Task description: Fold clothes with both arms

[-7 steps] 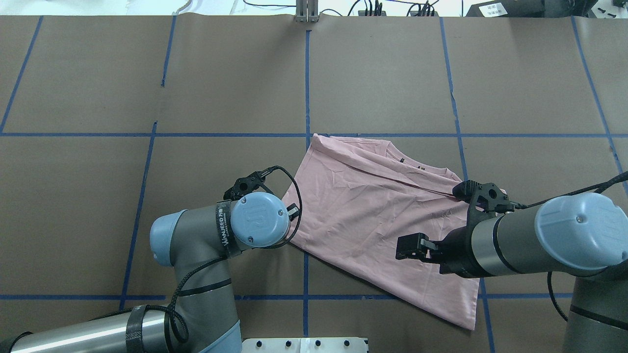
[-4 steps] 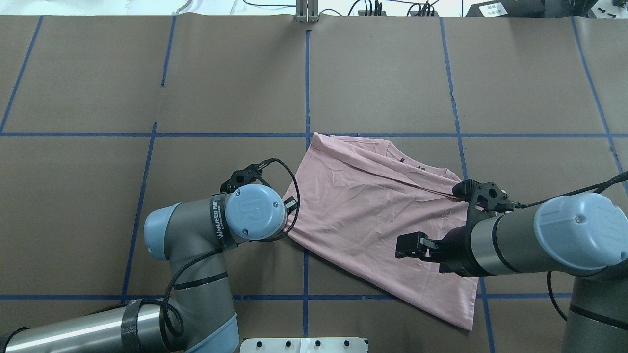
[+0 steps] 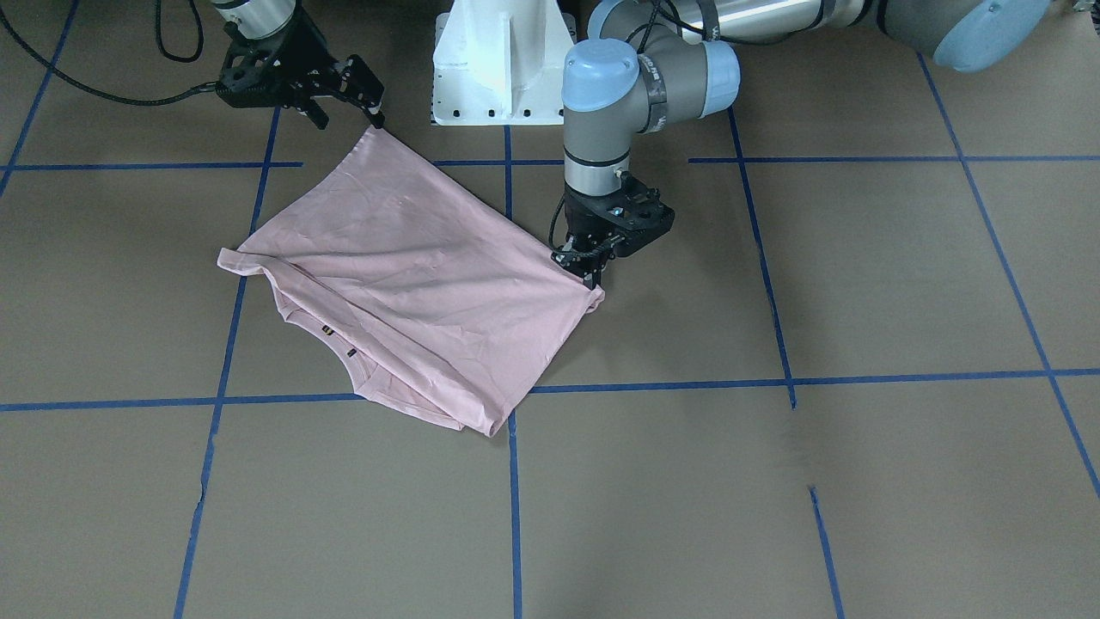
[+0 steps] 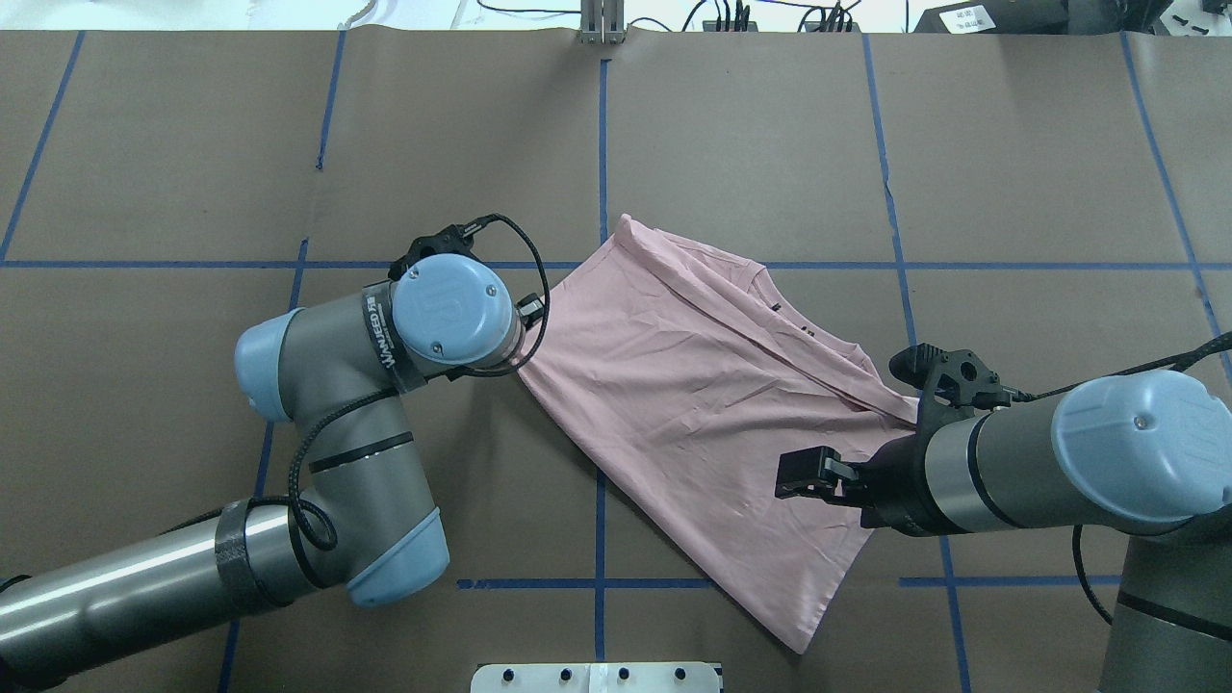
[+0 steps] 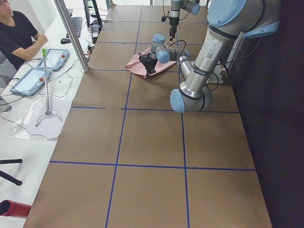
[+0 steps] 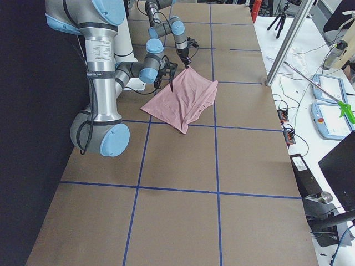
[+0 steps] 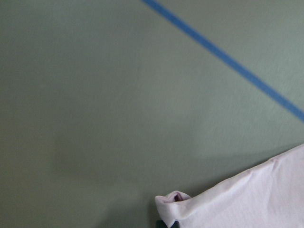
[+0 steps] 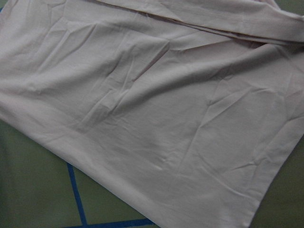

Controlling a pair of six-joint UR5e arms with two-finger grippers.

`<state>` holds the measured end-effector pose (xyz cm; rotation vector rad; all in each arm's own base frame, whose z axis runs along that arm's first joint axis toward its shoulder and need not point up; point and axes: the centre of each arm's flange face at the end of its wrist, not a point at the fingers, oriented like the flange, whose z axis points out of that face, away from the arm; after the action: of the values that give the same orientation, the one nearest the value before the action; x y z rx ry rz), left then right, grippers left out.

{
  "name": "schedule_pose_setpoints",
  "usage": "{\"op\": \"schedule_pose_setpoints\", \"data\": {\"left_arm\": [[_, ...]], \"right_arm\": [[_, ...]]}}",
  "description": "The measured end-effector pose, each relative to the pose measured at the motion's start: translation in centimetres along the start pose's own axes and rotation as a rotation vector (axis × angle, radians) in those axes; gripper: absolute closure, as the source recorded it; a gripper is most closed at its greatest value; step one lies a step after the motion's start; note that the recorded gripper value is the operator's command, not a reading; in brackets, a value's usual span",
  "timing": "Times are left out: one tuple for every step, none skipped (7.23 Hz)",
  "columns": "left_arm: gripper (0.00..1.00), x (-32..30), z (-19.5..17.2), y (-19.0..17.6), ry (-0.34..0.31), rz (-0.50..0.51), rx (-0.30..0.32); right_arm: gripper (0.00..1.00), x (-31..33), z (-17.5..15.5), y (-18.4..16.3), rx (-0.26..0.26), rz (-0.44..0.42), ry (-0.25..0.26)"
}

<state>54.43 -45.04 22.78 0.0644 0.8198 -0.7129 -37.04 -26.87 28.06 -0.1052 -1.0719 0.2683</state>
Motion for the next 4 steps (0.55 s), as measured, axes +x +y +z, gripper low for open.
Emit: {"op": "schedule_pose_setpoints", "data": {"left_arm": [[1.0, 0.7, 1.3, -3.5, 0.024, 0.024, 0.032], [1.0, 1.9, 3.1, -6.9, 0.054, 0.049, 0.063], [1.0, 3.9, 4.9, -10.2, 0.084, 0.076, 0.096], [1.0, 6.3, 6.5, -13.3, 0.121, 0.114, 0.134]], "right_arm": [[0.0, -0.1, -0.2, 0.0, 0.001, 0.001, -0.004], [0.0, -0.2, -0.3, 0.0, 0.005, 0.005, -0.008], [0.0, -0.3, -0.5, -0.2, 0.009, 0.011, -0.013], [0.0, -0.5, -0.7, -0.3, 0.014, 0.014, -0.02]]}}
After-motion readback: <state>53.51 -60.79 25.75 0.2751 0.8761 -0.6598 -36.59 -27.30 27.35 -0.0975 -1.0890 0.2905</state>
